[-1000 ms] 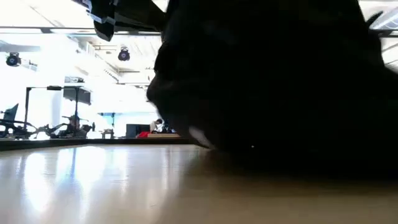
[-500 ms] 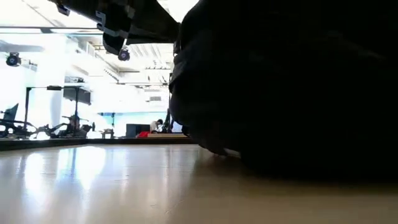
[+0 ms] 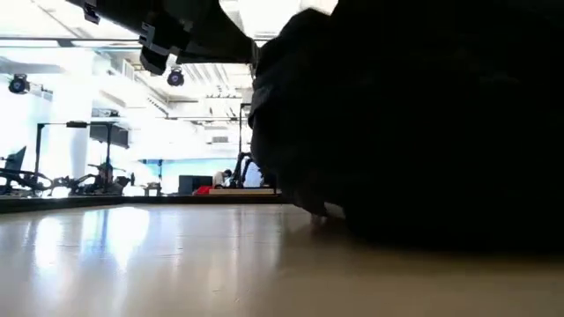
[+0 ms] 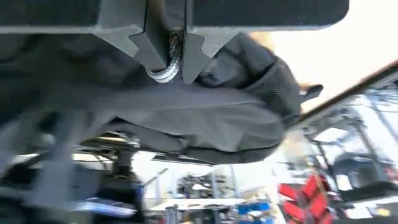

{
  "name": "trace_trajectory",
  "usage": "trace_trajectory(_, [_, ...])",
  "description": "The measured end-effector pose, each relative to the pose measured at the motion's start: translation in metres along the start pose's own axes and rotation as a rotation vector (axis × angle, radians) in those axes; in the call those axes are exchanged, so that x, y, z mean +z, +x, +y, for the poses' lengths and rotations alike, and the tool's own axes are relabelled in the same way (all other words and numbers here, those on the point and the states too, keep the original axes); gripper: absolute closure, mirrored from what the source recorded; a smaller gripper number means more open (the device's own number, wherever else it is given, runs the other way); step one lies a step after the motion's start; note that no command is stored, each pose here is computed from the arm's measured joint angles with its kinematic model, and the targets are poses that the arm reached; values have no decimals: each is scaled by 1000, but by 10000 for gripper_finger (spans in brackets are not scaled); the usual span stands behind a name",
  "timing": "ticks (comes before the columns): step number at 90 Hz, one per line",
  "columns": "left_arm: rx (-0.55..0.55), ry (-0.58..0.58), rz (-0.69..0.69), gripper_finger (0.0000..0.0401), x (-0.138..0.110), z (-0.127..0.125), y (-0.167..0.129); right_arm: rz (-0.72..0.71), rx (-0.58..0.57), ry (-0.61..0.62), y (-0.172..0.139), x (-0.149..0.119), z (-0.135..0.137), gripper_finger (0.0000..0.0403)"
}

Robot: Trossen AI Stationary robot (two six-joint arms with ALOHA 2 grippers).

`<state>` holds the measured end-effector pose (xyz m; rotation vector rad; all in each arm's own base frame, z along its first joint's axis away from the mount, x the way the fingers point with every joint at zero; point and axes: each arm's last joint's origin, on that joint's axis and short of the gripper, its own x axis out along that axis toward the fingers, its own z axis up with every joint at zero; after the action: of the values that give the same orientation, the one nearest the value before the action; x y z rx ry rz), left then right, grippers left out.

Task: Unpack backpack
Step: Open the black backpack

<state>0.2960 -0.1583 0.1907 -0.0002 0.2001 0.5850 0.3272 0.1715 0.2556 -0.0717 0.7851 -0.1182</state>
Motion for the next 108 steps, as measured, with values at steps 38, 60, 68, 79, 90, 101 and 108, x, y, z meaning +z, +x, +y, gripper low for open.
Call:
trace_trajectory(38, [149,5,141,399,-13,56,66,62,151,-267,-65,-28,35,401])
trace_trajectory(60, [129,-15,217,399,-28,79,79,-75,71,-277,-114,-32,32,402])
trace_trajectory(68, [35,35,206,393,-22,75,77,-101,17,-228,-122,-29,21,402])
trace_trajectory(79, [-117,138,136,369,7,58,63,-120,-44,-156,-122,-19,2,402])
trace_trajectory(90, [-171,337,83,336,41,48,43,-133,-108,-69,-118,-5,-26,403])
trace_trajectory(101, [-134,417,21,302,84,41,25,-88,-99,38,-107,9,-62,403])
trace_trajectory(108, [-159,402,-2,282,102,36,19,-54,-80,116,-97,17,-87,403])
